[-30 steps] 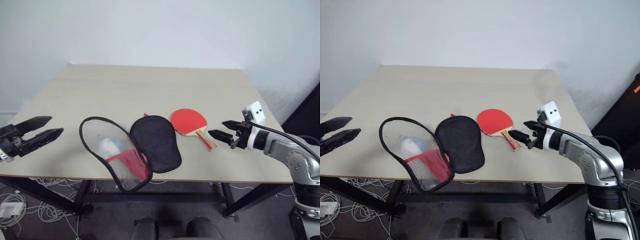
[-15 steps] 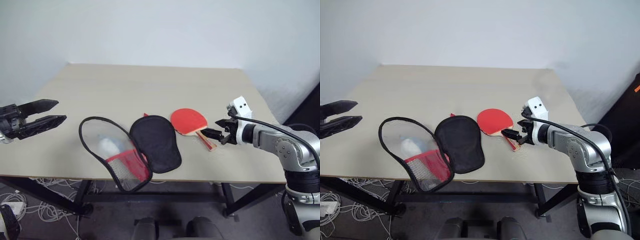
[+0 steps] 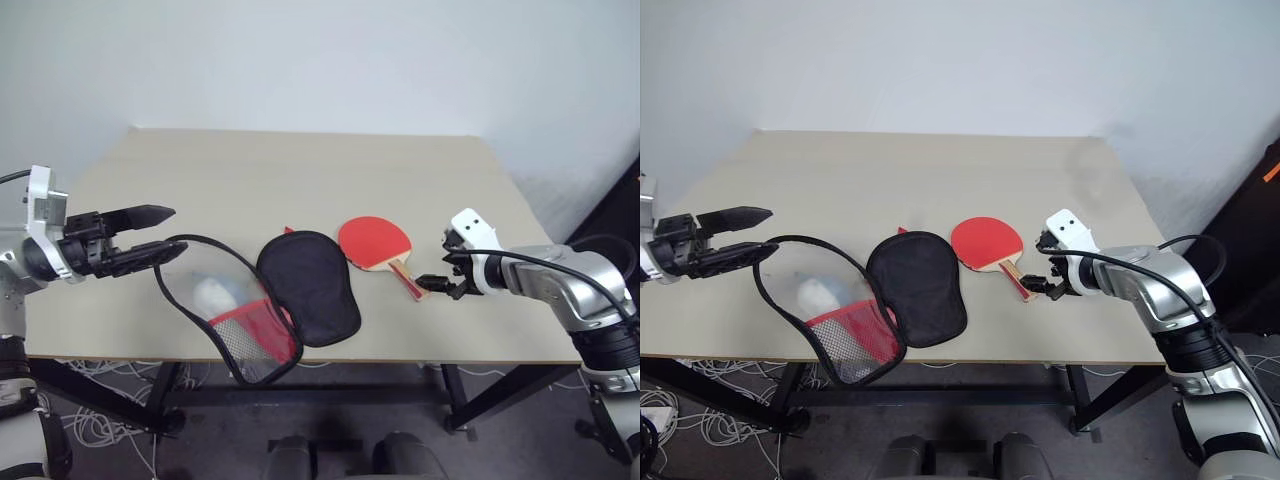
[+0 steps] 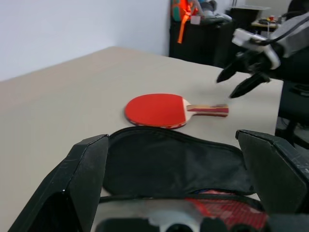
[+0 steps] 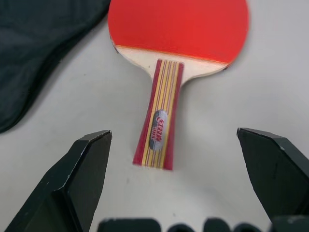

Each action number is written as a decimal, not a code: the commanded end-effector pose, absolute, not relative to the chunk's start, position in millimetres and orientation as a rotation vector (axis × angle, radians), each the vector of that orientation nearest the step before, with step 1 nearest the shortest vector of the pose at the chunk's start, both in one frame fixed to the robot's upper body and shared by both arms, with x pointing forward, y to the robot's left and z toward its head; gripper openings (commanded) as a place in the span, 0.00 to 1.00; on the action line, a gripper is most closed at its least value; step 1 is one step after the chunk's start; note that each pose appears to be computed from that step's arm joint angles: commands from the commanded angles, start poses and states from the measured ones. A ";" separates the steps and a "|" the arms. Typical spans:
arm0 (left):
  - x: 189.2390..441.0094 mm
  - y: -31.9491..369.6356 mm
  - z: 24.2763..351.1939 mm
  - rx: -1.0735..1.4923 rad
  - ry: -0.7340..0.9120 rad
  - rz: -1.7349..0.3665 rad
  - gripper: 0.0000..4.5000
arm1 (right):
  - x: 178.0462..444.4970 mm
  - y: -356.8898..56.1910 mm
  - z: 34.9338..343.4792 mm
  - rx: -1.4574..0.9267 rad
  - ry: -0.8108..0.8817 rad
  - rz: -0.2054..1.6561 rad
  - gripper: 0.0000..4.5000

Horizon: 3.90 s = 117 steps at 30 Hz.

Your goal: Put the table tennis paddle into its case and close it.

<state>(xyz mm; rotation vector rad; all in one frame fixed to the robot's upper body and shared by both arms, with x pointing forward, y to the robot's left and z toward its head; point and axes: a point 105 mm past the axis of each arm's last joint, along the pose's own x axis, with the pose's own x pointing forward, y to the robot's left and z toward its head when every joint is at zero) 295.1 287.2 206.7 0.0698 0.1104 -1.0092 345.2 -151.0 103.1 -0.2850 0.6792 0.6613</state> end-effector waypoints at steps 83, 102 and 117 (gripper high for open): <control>288.6 280.5 195.6 -0.029 0.074 -0.890 1.00 | 340.3 36.8 97.4 0.019 0.597 0.745 0.25; 289.3 280.6 194.7 -0.035 0.072 -0.887 1.00 | 345.0 35.4 92.5 -0.001 0.630 0.693 0.25; 290.4 281.9 193.0 -0.034 0.080 -0.879 1.00 | 337.4 48.8 126.0 0.228 0.633 0.814 0.99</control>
